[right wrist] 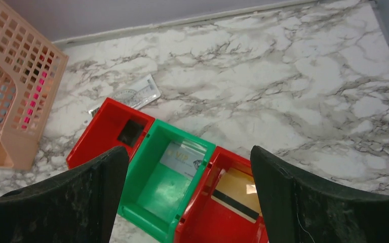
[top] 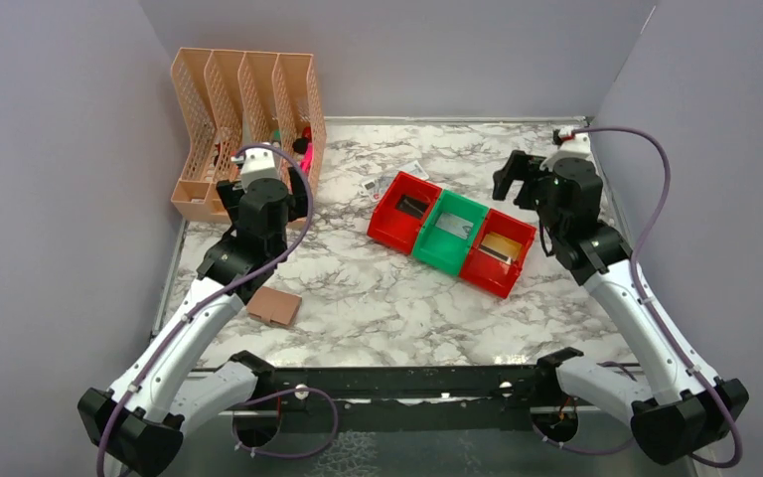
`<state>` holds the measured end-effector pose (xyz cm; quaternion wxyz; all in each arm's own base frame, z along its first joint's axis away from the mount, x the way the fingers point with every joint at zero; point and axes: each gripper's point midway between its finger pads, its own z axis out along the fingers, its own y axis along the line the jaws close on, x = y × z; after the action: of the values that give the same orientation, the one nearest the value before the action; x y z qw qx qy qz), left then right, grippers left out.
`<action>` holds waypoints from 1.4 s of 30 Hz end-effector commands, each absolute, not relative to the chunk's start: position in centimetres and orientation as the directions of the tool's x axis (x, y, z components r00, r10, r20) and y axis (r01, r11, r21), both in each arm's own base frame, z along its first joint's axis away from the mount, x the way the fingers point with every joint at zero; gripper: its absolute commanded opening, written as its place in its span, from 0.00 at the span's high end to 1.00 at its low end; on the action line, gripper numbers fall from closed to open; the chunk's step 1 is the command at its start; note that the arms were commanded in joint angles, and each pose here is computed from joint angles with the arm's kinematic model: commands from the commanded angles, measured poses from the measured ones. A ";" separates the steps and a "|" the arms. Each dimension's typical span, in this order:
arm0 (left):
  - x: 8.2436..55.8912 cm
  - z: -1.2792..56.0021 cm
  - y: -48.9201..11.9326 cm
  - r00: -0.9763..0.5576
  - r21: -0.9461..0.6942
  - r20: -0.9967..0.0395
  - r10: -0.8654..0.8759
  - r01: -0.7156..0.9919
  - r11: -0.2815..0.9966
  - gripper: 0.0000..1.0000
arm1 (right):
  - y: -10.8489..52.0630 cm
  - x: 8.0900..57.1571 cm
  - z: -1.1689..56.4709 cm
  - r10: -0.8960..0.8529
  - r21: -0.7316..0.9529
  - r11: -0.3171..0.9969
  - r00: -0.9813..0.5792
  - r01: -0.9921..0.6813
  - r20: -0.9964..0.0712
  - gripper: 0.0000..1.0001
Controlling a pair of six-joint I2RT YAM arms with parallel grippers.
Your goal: Take the credit cards out of the card holder
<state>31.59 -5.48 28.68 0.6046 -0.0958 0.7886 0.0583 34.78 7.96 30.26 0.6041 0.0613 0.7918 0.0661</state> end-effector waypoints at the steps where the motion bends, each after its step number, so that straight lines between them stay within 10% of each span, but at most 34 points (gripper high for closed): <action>1: 30.7 28.4 -4.3 -0.221 -0.070 -0.968 -0.117 -0.208 0.976 0.01 | 10.2 33.0 28.7 0.218 0.270 0.953 -0.306 -0.138 -0.927 0.04; 13: 27.9 23.2 -4.6 -0.313 -0.165 -0.933 -0.176 -0.061 0.984 0.01 | 15.8 27.5 20.1 0.169 0.457 0.806 -0.594 -0.376 -0.787 0.01; 31: 25.7 20.0 -5.4 -0.377 -0.247 -0.899 -0.222 0.018 0.969 0.01 | 25.1 22.3 10.5 -0.023 0.384 0.875 -0.818 -0.295 -0.574 0.01; 42: 25.7 19.5 -5.9 -0.401 -0.265 -0.887 -0.230 0.033 0.964 0.01 | 20.9 24.0 5.3 0.207 0.167 0.977 -0.785 0.134 -0.583 0.01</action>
<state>25.83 -5.52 19.67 0.5480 -0.0579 0.8277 -0.1062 21.54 24.28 5.82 0.2628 -0.0210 0.9521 0.1550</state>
